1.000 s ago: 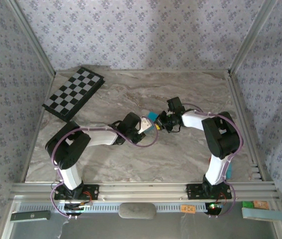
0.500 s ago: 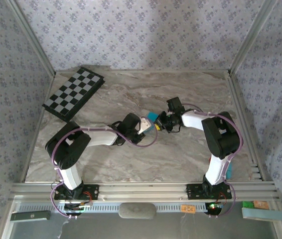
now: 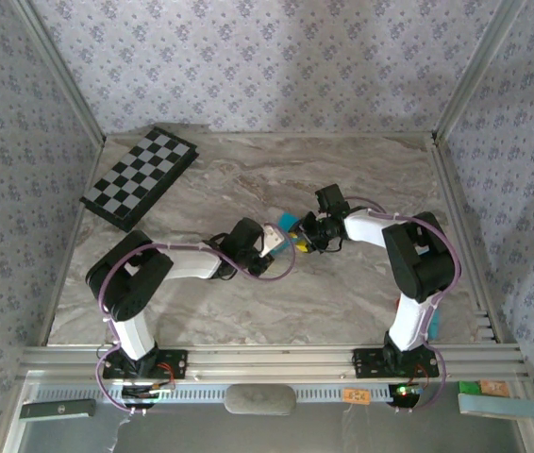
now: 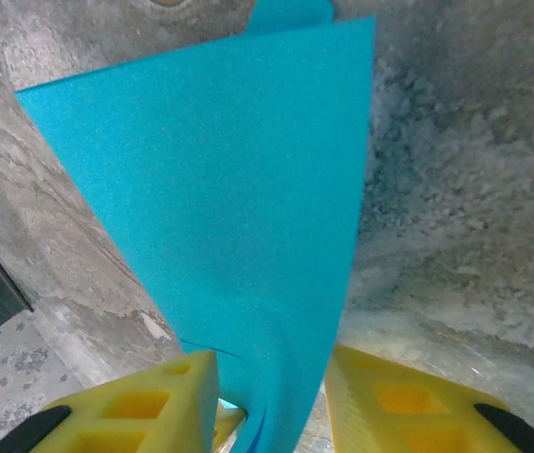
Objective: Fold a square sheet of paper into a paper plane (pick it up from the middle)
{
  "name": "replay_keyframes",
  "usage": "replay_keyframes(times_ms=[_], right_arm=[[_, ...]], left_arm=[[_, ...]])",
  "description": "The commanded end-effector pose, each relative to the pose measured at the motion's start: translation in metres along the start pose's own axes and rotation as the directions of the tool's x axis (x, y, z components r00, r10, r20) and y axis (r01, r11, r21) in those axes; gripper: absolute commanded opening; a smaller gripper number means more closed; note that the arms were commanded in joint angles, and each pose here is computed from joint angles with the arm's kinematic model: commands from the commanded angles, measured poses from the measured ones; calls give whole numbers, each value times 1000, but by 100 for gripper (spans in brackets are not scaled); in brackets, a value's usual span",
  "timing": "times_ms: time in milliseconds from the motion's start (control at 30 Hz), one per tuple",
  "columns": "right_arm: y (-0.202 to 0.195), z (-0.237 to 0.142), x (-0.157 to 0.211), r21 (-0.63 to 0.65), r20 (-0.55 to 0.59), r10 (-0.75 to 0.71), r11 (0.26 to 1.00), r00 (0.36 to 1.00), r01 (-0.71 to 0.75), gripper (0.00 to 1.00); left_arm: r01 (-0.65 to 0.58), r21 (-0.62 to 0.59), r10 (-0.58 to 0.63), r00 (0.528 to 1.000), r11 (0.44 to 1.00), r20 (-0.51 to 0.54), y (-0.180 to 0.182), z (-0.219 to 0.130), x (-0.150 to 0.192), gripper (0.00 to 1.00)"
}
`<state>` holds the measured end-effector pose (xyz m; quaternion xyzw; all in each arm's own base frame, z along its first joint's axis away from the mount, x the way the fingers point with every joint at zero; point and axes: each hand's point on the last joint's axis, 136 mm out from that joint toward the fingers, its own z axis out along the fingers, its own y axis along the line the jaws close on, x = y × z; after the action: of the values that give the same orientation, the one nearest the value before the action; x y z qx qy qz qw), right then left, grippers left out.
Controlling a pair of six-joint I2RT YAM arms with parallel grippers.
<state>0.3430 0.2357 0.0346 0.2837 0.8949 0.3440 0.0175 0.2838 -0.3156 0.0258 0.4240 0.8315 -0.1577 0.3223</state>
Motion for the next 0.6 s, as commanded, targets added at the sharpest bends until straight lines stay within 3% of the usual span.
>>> replay_keyframes(times_ms=[0, 267, 567], right_arm=[[8, -16, -4, 5, 44, -25, 1000, 999, 25, 42], [10, -37, -18, 14, 143, -82, 997, 986, 81, 56], [17, -60, -24, -64, 255, -184, 976, 949, 206, 59]], left_arm=[[27, 31, -27, 1000, 999, 0, -8, 4, 6, 14], [84, 54, -84, 996, 995, 2, -13, 7, 16, 13], [186, 106, -185, 983, 977, -13, -19, 12, 27, 11]])
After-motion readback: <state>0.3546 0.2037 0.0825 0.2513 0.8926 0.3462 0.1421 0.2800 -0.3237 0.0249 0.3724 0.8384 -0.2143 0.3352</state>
